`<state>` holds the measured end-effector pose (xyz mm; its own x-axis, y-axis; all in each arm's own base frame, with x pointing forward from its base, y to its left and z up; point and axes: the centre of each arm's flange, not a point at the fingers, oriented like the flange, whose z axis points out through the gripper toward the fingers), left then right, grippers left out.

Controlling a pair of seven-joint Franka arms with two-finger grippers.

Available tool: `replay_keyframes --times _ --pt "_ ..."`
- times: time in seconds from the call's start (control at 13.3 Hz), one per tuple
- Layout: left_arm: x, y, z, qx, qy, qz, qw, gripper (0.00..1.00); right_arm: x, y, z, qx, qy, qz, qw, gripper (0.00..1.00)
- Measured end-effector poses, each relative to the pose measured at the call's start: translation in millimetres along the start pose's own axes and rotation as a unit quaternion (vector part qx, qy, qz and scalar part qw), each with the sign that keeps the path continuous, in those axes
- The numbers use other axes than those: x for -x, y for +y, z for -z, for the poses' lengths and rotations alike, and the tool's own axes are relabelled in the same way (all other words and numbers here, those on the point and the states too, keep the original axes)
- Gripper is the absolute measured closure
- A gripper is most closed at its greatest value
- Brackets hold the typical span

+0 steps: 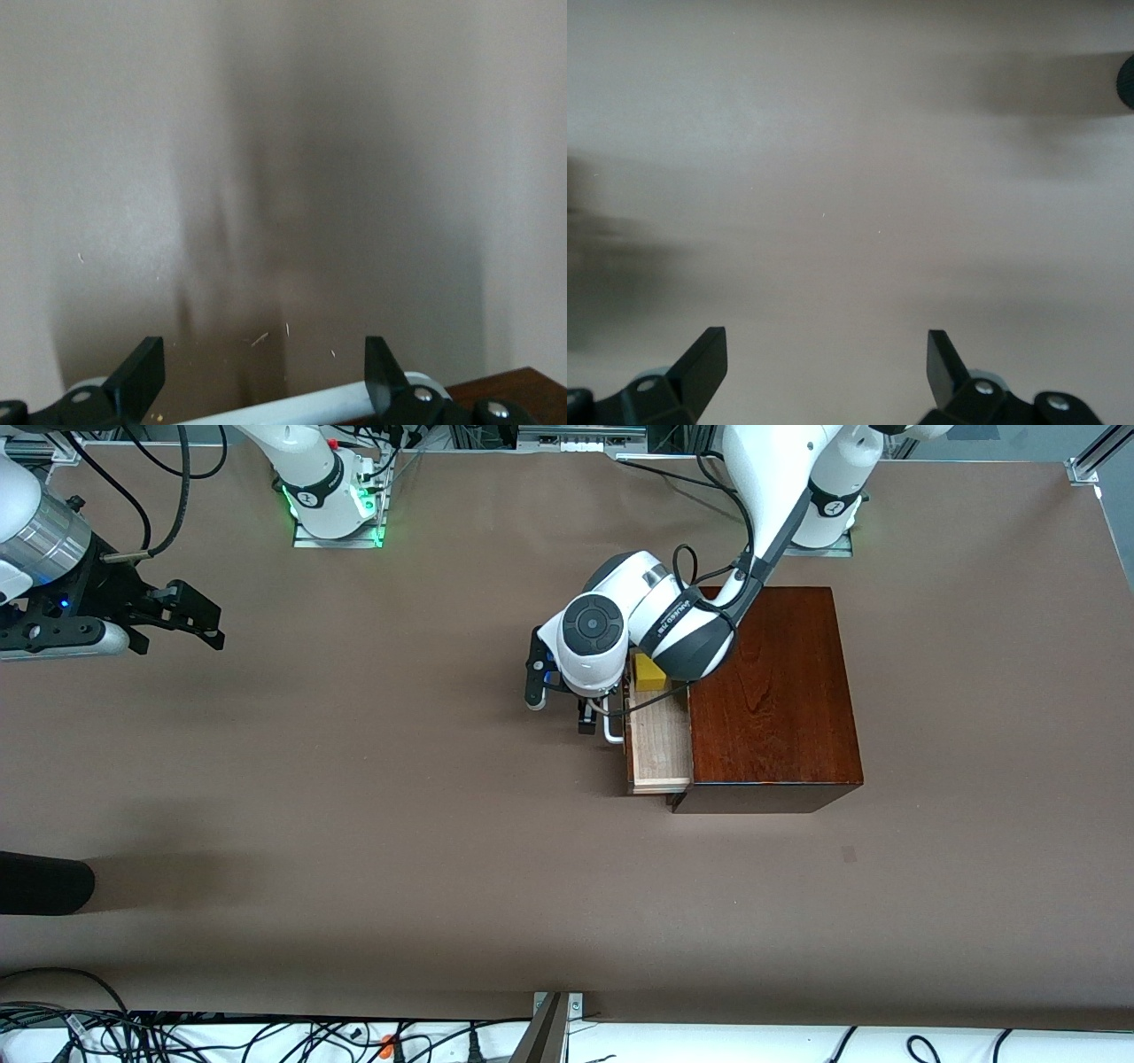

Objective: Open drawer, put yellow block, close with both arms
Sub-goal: 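Press the drawer fully shut with the left gripper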

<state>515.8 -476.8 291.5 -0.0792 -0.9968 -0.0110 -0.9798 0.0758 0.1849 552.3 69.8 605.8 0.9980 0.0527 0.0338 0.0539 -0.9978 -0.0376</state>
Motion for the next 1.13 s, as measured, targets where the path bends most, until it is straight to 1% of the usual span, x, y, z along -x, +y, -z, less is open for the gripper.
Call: replay_keyframes --times 0.15,0.38,0.45,0.68,0.83,0.98,1.13 --pt "6 2 3 0.007 -0.025 -0.004 1.000 0.00 0 1 0 0.005 0.000 0.000 1.000 0.00" --pt "25 1 15 0.014 -0.059 -0.001 0.998 0.00 -1 1 -2 0.006 -0.001 0.000 1.000 0.00" --pt "31 0 22 0.015 -0.065 0.001 0.998 0.00 -2 1 -3 0.006 -0.001 0.000 1.000 0.00" --pt "53 -4 33 0.028 -0.079 0.015 0.996 0.00 -6 2 -6 0.006 0.004 0.000 1.000 0.00" --pt "71 -14 37 0.030 -0.079 0.029 0.996 0.00 -7 2 -6 0.006 0.006 -0.001 1.000 0.00" --pt "77 -17 39 0.031 -0.077 0.030 0.996 0.00 -7 2 -6 0.006 0.007 -0.001 1.000 0.00" --pt "78 -17 39 0.031 -0.081 0.029 0.996 0.00 -7 2 -6 0.006 0.008 -0.001 1.000 0.00"
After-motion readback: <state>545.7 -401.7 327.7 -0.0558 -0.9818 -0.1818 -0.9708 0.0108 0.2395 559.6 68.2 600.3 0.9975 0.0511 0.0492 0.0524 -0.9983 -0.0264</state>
